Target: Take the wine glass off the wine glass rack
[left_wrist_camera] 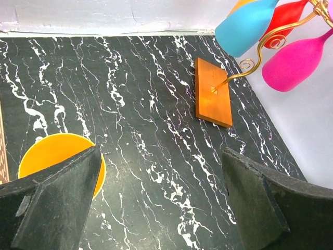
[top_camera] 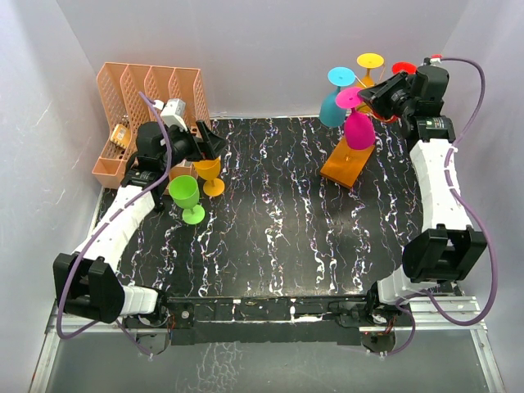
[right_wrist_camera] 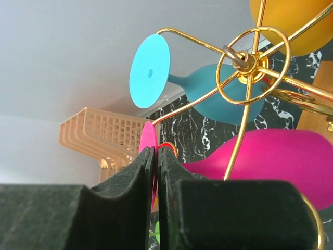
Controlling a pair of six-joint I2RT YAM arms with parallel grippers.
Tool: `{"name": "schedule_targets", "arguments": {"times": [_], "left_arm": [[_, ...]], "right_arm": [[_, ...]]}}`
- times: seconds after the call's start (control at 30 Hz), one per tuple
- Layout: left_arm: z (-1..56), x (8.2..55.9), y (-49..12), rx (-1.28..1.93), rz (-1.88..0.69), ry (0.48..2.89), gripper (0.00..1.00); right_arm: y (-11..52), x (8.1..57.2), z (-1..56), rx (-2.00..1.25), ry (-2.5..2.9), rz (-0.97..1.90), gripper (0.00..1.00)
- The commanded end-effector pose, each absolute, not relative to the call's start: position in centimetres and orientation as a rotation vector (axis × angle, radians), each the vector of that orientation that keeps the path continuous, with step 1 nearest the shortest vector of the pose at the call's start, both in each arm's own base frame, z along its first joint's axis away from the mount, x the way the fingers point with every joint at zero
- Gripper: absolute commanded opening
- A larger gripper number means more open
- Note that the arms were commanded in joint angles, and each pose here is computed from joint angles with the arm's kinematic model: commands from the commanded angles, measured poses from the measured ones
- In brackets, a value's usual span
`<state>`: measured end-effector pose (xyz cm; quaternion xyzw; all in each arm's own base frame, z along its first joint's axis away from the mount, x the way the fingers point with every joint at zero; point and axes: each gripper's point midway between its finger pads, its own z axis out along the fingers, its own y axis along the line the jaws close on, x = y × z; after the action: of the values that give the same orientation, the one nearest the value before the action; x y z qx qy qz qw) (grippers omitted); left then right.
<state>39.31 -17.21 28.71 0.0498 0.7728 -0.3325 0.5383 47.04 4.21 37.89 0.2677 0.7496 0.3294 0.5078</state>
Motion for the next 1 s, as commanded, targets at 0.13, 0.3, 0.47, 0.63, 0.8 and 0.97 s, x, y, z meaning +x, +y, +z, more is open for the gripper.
{"name": "schedule_targets", "arguments": {"times": [0.13,0.3,0.47,0.63,0.8,0.97], "left_arm": [[29.8,39.7,-16.9,0.112,-0.804,1.804,0.97],[29.7,39.8,-16.6,0.101,-0.805,1.806,0.97],[29.8,39.9,-16.6,0.095,-0.816,1.806,0.97],[29.7,39.9,-16.6,0.092,-0.817,1.808,0.97],[29.6,39.9,-16.6,0.093,-0.818,1.809,0.97],[29.7,39.9,-16.5,0.090,-0.813,1.808,0.97]], "right_arm": [[4.9,45.9,41.7,0.655,1.670,1.070,0.08],[5.7,45.8,41.9,0.633,1.669,1.157,0.07],[7.3,45.4,42.7,0.516,1.675,1.263,0.07],[7.4,46.0,42.7,0.509,1.679,1.276,0.07],[7.2,46.6,43.0,0.516,1.682,1.278,0.07],[6.9,47.5,42.4,0.556,1.689,1.270,0.07]]}}
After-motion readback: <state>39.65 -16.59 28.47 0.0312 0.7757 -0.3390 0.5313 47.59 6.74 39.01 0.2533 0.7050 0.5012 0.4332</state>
